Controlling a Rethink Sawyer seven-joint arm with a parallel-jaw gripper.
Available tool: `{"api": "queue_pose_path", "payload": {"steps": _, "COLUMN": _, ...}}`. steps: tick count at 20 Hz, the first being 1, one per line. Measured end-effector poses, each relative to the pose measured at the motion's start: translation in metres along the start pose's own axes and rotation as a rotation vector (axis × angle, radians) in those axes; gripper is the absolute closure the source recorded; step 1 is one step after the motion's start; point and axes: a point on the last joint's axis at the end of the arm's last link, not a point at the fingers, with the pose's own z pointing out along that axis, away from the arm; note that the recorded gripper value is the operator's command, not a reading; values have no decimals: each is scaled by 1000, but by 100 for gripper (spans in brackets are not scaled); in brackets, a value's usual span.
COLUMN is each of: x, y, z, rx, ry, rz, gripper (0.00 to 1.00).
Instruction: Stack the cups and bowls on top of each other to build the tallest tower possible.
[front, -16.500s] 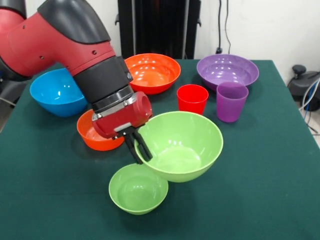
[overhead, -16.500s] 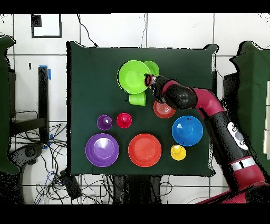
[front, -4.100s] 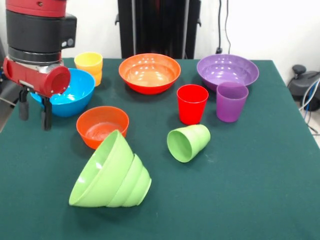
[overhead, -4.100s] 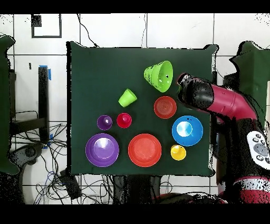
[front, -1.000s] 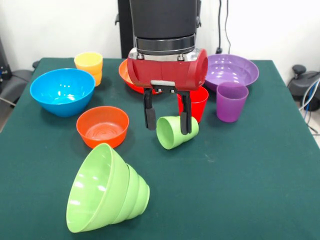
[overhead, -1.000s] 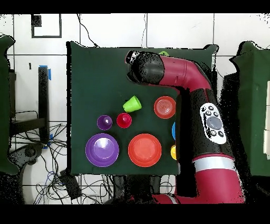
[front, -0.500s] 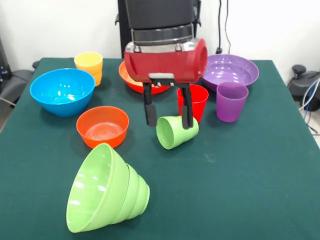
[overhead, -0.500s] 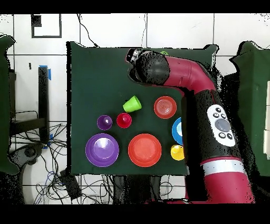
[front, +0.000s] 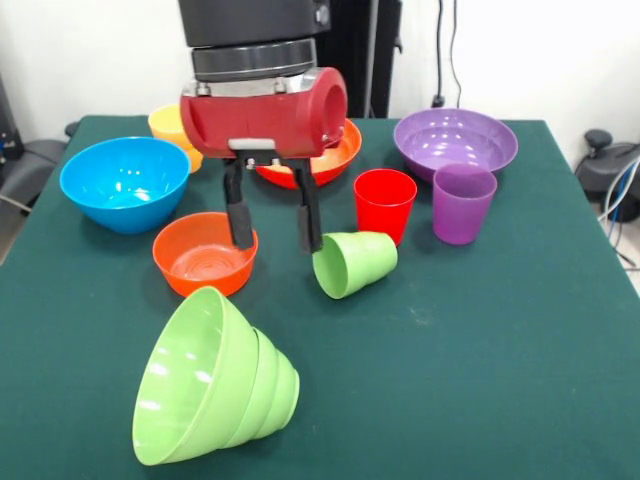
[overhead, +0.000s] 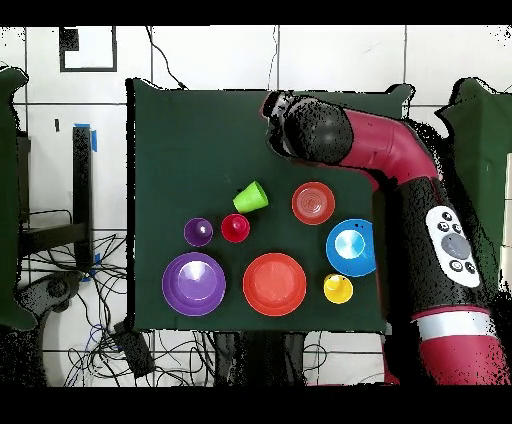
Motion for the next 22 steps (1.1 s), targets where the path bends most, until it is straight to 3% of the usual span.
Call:
{"api": "queue_pose_path", "payload": {"steps": 10, "x": 16, "y": -2, "z": 22, "rx": 15, "ry": 14, "rz": -69, "gripper": 0}}
{"api": "queue_pose_path", "payload": {"steps": 17, "x": 26, "y": 5, "z": 38, "rx": -5, "ry": 9, "rz": -113, "gripper": 0}}
{"api": "queue_pose_path", "payload": {"steps": 22, "x": 20, "y": 2, "z": 37, "rx": -22, "ry": -12, "rz": -121, "gripper": 0}}
